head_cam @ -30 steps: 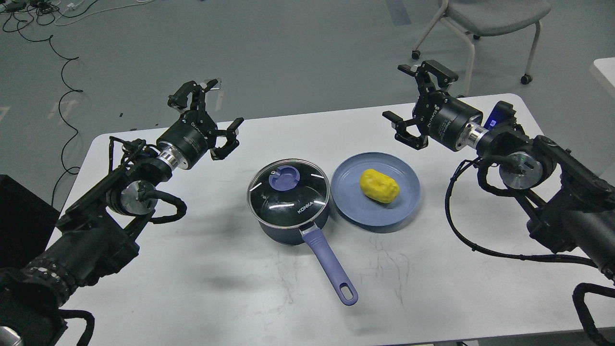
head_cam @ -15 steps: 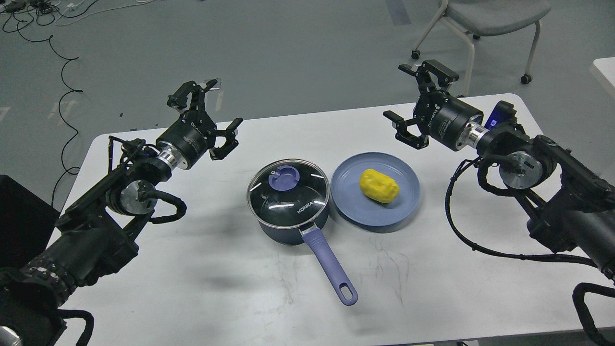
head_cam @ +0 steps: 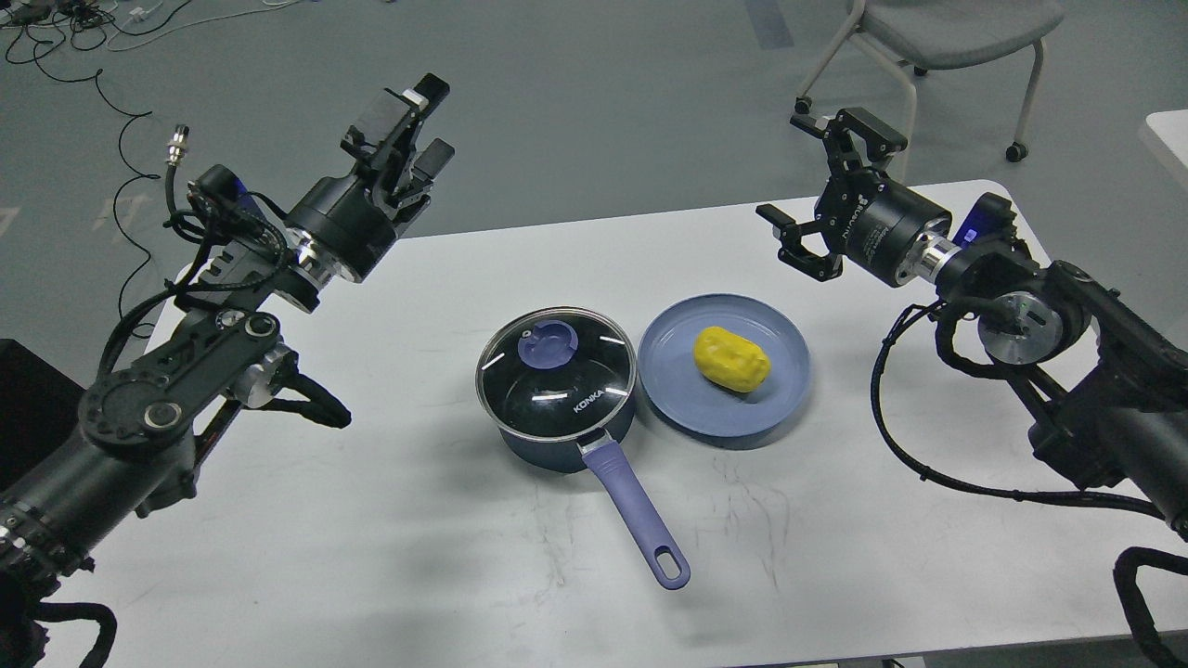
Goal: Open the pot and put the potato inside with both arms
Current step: 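Raise the left gripper and open it above the pot lid, then lower the left gripper onto the purple lid knob and close it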
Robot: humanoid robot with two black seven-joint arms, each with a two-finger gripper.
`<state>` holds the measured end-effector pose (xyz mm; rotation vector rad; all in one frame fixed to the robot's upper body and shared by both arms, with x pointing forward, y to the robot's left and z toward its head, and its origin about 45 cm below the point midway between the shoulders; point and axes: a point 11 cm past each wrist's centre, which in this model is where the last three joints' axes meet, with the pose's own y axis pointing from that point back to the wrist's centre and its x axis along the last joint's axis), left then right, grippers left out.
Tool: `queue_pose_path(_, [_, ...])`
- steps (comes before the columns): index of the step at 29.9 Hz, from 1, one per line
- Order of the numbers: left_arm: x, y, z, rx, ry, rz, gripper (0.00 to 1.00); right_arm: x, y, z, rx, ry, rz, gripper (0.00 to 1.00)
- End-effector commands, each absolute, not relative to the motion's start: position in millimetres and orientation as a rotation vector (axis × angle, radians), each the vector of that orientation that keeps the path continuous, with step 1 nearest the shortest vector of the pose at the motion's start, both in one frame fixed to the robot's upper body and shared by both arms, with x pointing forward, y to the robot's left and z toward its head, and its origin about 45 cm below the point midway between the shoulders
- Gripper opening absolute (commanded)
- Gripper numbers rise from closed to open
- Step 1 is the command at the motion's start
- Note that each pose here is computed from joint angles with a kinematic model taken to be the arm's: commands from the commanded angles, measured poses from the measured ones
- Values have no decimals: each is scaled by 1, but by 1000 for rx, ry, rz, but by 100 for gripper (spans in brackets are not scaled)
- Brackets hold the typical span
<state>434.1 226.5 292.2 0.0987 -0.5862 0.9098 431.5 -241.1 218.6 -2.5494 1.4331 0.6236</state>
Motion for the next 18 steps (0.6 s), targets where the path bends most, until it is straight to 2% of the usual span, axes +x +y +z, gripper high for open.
queue_pose_path(1, [412, 215, 289, 244, -889, 778, 98, 432, -244, 220, -2536, 1443, 619, 100])
queue_pose_path(6, [390, 205, 263, 356, -1292, 671, 98, 431, -249, 217, -2519, 1458, 629, 100])
queue_pose_path(18, [359, 184, 220, 429, -1445, 352, 98, 429, -251, 212, -2513, 1468, 643, 100])
